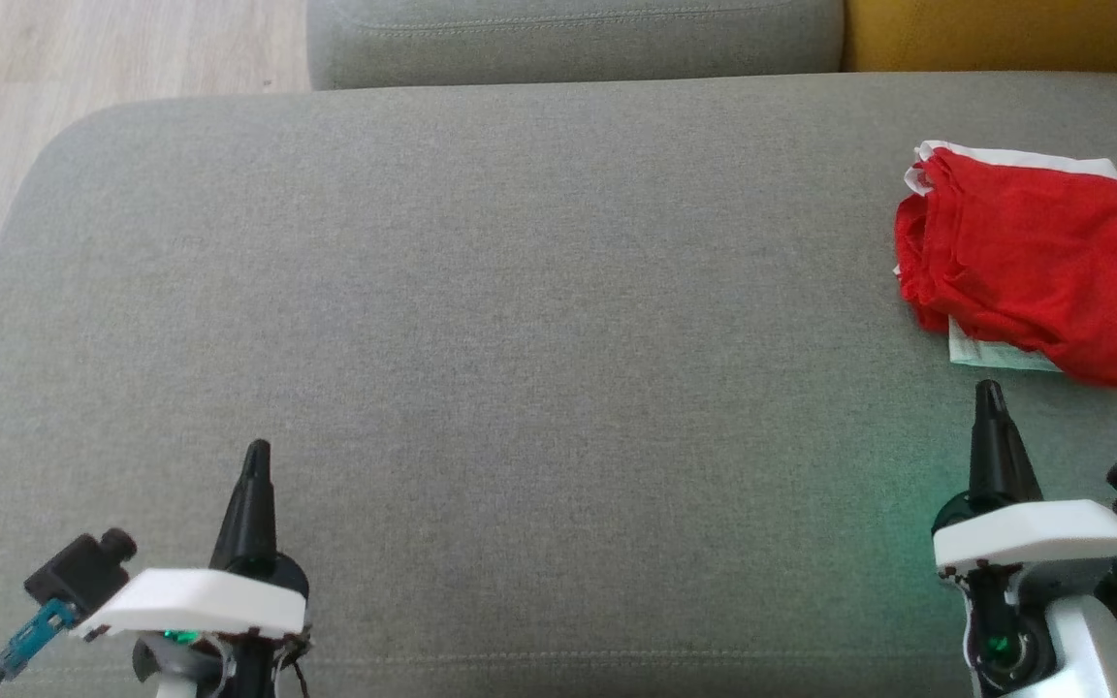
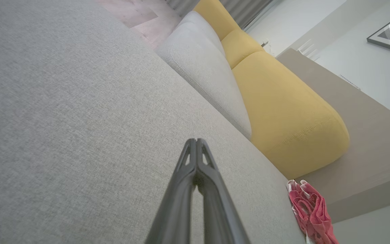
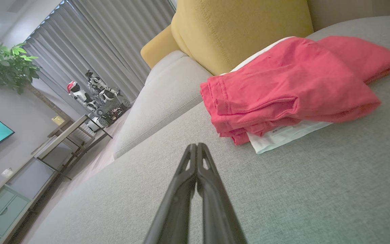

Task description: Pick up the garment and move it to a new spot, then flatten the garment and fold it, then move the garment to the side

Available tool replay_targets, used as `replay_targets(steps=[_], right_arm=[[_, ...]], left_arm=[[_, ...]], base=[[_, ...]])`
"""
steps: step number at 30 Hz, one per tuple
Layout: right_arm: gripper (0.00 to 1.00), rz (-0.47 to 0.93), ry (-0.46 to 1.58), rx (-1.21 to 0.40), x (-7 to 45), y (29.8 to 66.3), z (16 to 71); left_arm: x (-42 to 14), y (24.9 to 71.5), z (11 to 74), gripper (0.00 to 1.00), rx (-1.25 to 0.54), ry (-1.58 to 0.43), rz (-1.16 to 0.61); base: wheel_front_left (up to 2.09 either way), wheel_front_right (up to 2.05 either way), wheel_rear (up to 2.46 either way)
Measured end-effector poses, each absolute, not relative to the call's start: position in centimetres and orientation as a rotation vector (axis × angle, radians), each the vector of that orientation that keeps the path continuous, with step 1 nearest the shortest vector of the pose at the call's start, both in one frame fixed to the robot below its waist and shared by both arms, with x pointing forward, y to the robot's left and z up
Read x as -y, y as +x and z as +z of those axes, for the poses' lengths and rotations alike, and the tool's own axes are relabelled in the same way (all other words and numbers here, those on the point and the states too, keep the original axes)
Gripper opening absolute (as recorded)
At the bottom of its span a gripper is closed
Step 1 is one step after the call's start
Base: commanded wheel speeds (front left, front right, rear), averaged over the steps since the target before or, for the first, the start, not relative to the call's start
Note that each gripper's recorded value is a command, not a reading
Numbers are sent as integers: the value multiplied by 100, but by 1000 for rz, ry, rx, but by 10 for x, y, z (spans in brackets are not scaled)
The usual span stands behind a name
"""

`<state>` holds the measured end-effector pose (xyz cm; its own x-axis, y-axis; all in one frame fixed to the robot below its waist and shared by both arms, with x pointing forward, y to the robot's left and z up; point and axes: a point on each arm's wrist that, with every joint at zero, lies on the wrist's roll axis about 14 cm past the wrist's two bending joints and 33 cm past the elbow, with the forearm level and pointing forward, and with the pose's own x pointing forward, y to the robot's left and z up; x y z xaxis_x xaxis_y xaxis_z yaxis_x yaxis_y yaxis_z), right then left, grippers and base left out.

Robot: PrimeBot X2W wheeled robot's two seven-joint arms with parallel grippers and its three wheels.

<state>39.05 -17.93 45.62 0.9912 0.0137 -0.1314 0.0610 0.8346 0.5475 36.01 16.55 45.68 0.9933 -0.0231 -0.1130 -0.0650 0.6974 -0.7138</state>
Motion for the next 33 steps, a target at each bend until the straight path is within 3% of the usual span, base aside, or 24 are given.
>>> replay_targets(steps=[33], right_arm=[[0, -86, 974, -117, 193, 387, 464]], left_arm=[[-174, 364, 459, 0, -132, -1104, 63]], base=[[0, 0, 0]])
